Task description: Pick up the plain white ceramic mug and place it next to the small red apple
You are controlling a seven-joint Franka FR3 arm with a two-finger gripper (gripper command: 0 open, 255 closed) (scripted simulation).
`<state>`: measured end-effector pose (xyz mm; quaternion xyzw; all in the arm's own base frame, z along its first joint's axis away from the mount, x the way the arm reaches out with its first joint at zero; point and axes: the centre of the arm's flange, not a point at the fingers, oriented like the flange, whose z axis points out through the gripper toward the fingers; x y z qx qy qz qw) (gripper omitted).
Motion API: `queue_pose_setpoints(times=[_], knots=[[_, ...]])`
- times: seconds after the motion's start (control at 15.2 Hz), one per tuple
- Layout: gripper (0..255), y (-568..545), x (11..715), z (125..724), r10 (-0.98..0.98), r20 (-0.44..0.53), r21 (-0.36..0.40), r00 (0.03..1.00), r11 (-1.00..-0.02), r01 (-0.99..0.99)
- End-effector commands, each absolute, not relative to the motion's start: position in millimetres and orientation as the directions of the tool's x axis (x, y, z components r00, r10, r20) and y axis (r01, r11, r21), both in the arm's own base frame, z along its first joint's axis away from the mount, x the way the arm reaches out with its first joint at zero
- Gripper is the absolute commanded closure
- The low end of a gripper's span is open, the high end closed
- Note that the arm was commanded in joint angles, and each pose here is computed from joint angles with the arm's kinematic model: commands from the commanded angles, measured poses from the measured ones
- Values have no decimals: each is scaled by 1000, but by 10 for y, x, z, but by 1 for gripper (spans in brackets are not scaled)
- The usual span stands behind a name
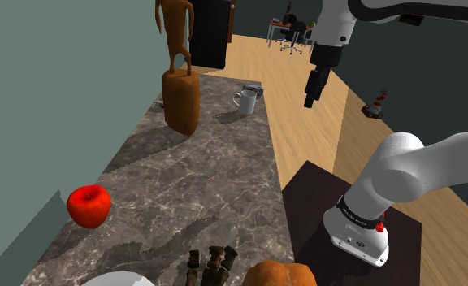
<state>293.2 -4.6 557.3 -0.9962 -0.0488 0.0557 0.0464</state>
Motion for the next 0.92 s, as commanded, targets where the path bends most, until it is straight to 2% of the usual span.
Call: queue_pose_setpoints(times=[0.0, 0.86], knots=[[0, -46, 2932, 5573, 102, -106, -98, 989, -991, 92], [0, -921, 4222, 4975, 107, -92, -68, 990, -993, 101]])
